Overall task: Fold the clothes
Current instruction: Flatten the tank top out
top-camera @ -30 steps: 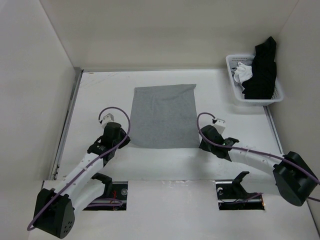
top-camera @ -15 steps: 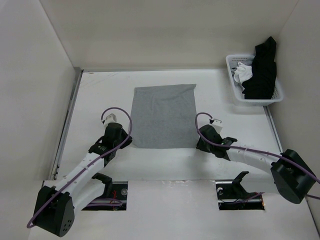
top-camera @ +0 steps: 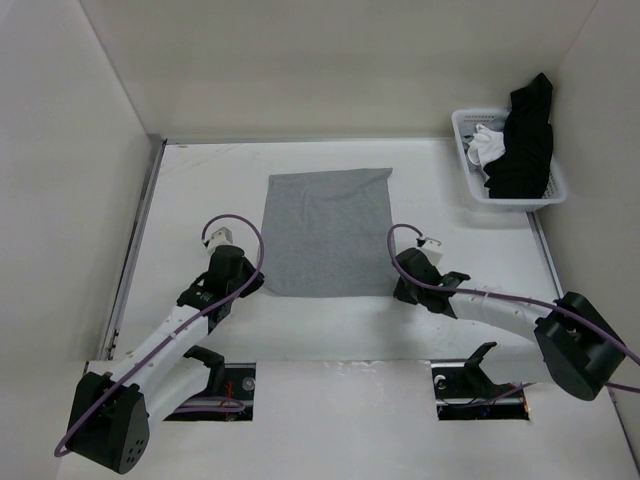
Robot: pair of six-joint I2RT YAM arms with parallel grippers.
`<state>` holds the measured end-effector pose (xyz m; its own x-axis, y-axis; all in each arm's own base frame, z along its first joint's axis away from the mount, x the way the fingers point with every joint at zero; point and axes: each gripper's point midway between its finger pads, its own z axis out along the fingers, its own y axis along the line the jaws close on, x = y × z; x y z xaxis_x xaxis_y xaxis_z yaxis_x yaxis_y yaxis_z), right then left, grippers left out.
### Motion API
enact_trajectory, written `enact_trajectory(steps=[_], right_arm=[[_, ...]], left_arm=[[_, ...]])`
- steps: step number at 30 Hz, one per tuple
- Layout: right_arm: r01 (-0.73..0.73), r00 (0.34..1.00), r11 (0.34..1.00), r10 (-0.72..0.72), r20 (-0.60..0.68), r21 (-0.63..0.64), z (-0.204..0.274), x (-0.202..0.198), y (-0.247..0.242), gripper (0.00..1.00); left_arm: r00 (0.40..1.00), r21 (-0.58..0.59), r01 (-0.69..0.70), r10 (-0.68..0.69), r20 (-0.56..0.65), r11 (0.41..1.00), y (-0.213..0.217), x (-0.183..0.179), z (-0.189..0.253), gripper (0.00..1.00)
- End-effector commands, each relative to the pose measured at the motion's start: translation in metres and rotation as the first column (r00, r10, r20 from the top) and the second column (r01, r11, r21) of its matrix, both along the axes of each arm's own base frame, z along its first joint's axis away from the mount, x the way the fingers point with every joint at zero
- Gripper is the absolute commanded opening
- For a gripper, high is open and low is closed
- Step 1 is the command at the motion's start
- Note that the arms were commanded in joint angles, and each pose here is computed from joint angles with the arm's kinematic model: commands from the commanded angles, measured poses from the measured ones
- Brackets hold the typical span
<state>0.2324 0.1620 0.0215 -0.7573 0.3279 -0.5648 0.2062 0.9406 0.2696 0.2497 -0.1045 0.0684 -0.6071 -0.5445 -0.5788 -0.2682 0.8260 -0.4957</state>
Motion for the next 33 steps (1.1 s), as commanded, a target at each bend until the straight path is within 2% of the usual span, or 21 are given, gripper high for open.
enact_trajectory(steps=[1, 6, 8, 10, 13, 17, 21, 25, 28, 31, 33], right_arm=[[0.036, 0.999, 0.999, -0.036, 0.019, 0.010, 0.008, 0.005, 0.001, 0.16], [0.069, 0.995, 0.998, -0.069, 0.075, 0.003, 0.018, 0.012, -0.006, 0.01], [0.072, 0.989, 0.997, -0.071, 0.130, -0.003, 0.033, 0.018, -0.008, 0.00], [0.053, 0.968, 0.999, -0.049, 0.247, -0.010, 0.070, 0.023, -0.008, 0.00], [0.022, 0.912, 1.000, -0.026, 0.410, 0.012, 0.153, 0.015, -0.010, 0.00], [-0.015, 0.778, 0.997, -0.033, 0.628, 0.071, 0.296, -0.011, -0.029, 0.00], [-0.050, 0.642, 0.995, -0.035, 0.766, 0.088, 0.413, -0.029, -0.042, 0.00], [-0.089, 0.504, 0.993, -0.017, 0.863, 0.071, 0.503, -0.035, -0.044, 0.00], [-0.108, 0.403, 0.992, -0.010, 0.915, 0.058, 0.544, -0.034, -0.042, 0.00], [-0.063, 0.342, 0.997, -0.027, 0.939, 0.052, 0.569, -0.021, -0.046, 0.00], [-0.048, 0.312, 0.998, -0.018, 0.950, 0.035, 0.575, -0.001, -0.040, 0.00]], left_arm=[[0.997, -0.028, 0.004, -0.002, 0.073, 1.000, -0.005, 0.014, 0.022, 0.00], [0.995, -0.034, 0.006, -0.002, 0.096, 0.999, -0.006, 0.019, 0.029, 0.00], [0.992, -0.048, 0.008, -0.001, 0.128, 0.999, -0.009, 0.025, 0.043, 0.00], [0.982, -0.069, 0.011, 0.002, 0.191, 0.998, -0.011, 0.032, 0.071, 0.00], [0.935, -0.121, 0.009, 0.035, 0.354, 0.993, -0.009, 0.037, 0.146, 0.00], [0.800, -0.205, 0.003, 0.121, 0.588, 0.979, 0.006, 0.022, 0.279, 0.00], [0.674, -0.261, 0.029, 0.174, 0.718, 0.965, 0.015, 0.001, 0.369, 0.00], [0.529, -0.297, 0.018, 0.243, 0.813, 0.955, 0.034, -0.016, 0.447, 0.00], [0.440, -0.314, 0.009, 0.278, 0.854, 0.949, 0.043, -0.018, 0.491, 0.00], [0.419, -0.321, 0.004, 0.290, 0.861, 0.947, 0.039, 0.003, 0.506, 0.00], [0.460, -0.306, -0.014, 0.278, 0.843, 0.952, 0.027, 0.036, 0.494, 0.00]])
